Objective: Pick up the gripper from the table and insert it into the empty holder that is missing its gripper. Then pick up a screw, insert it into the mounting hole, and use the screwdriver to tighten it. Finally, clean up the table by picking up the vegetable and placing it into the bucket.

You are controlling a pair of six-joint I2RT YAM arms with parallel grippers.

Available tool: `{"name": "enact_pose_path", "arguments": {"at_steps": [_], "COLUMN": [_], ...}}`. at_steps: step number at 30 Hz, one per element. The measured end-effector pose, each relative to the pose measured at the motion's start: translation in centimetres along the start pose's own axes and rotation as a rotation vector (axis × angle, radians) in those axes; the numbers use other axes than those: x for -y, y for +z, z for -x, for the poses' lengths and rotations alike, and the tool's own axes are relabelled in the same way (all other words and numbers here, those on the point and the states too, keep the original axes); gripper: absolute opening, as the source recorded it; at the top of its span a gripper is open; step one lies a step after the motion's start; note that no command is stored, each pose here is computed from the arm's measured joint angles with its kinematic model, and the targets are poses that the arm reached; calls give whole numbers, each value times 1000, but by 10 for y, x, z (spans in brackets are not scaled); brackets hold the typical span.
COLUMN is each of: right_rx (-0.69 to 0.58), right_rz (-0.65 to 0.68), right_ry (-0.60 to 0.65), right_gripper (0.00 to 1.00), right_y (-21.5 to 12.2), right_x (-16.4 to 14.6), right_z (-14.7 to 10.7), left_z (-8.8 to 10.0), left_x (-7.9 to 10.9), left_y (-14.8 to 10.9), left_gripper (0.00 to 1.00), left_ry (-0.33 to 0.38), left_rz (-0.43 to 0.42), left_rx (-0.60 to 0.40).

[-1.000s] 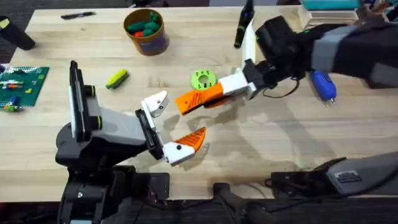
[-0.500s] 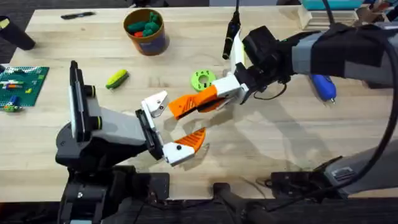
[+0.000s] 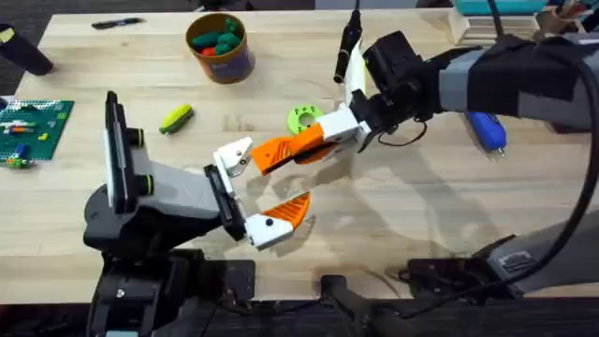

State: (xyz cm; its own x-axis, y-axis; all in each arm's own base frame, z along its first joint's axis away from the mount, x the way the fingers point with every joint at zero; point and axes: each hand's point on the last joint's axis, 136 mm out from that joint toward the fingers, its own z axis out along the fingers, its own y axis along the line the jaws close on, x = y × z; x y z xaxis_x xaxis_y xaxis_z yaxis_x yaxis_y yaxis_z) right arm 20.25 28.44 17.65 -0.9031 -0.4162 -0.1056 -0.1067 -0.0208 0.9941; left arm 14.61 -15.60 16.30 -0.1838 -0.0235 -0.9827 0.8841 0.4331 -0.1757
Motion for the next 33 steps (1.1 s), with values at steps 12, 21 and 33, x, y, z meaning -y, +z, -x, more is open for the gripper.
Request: {"name": "enact_pose_path", "arguments": {"at_steps": [12,21,33], "right_rx": [-11,-11,-16], "right_rz": [-27,-26,-20], "right_ry": [10,18,25], "right_gripper": [7,7,7], "right_y": [6,6,8], "right_x": [4,8,18], "right_z": [0,2,9], "left_z": [0,0,0], "left_x": [0,0,-1], "left_y": [0,0,0], "left_gripper": [889,889,889], "left_ry": [0,0,1], "left_rz": [0,0,4], "left_rx": [0,0,1]}}
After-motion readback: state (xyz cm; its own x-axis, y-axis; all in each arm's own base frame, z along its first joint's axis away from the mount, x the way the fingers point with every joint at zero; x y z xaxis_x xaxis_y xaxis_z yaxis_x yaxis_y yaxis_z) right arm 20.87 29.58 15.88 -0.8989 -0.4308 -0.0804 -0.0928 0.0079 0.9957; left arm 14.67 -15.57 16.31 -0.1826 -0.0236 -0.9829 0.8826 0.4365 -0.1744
